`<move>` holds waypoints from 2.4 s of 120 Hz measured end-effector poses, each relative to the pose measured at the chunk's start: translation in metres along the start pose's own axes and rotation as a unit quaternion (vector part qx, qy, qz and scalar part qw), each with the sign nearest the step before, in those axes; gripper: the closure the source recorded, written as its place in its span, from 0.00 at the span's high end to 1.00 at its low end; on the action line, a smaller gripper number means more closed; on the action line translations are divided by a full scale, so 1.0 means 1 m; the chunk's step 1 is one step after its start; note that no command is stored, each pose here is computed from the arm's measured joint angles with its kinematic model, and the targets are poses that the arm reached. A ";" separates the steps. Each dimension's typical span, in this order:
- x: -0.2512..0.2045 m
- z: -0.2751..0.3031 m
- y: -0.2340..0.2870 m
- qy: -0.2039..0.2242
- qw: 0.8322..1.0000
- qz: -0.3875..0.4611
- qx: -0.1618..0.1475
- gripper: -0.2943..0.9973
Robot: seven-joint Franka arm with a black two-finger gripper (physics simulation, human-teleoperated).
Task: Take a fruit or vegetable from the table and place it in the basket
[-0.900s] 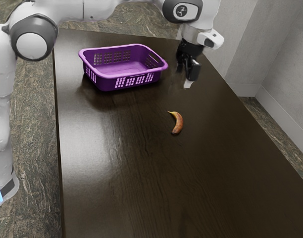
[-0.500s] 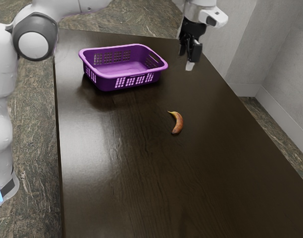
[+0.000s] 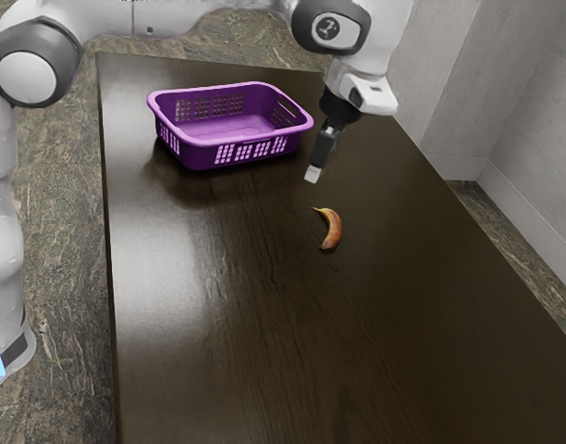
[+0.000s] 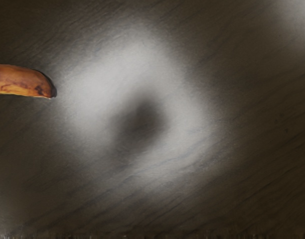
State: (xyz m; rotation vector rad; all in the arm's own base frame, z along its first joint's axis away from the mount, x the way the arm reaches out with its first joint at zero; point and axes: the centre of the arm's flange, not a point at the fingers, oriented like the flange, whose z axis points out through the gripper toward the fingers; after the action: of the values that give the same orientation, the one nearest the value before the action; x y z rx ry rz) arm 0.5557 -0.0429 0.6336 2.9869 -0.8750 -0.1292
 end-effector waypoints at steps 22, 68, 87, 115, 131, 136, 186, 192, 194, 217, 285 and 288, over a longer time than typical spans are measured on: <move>-0.011 0.073 0.012 -0.006 0.997 0.078 -0.018 0.77; -0.037 0.079 -0.038 0.073 0.984 0.164 -0.001 0.77; -0.001 0.112 -0.024 0.064 0.964 0.259 -0.008 0.77; 0.024 0.142 -0.017 0.058 0.937 0.345 -0.013 0.77; -0.009 0.148 -0.090 0.056 0.947 0.316 0.003 0.77; -0.011 0.150 -0.118 0.061 0.950 0.308 0.007 0.77; 0.050 0.189 -0.139 0.086 0.922 0.378 0.001 0.77; 0.051 0.193 -0.141 0.085 0.920 0.382 0.000 0.77; 0.051 0.194 -0.142 0.085 0.920 0.383 -0.001 0.77; 0.052 0.213 -0.148 0.080 0.916 0.393 -0.011 0.77; 0.061 0.152 -0.153 0.104 0.905 0.412 0.036 0.37; 0.061 0.145 -0.153 0.106 0.904 0.412 0.040 0.37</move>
State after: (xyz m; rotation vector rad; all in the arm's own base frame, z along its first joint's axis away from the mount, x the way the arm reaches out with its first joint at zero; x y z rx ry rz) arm 0.6761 0.0529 0.4776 2.3442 -2.0134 0.2508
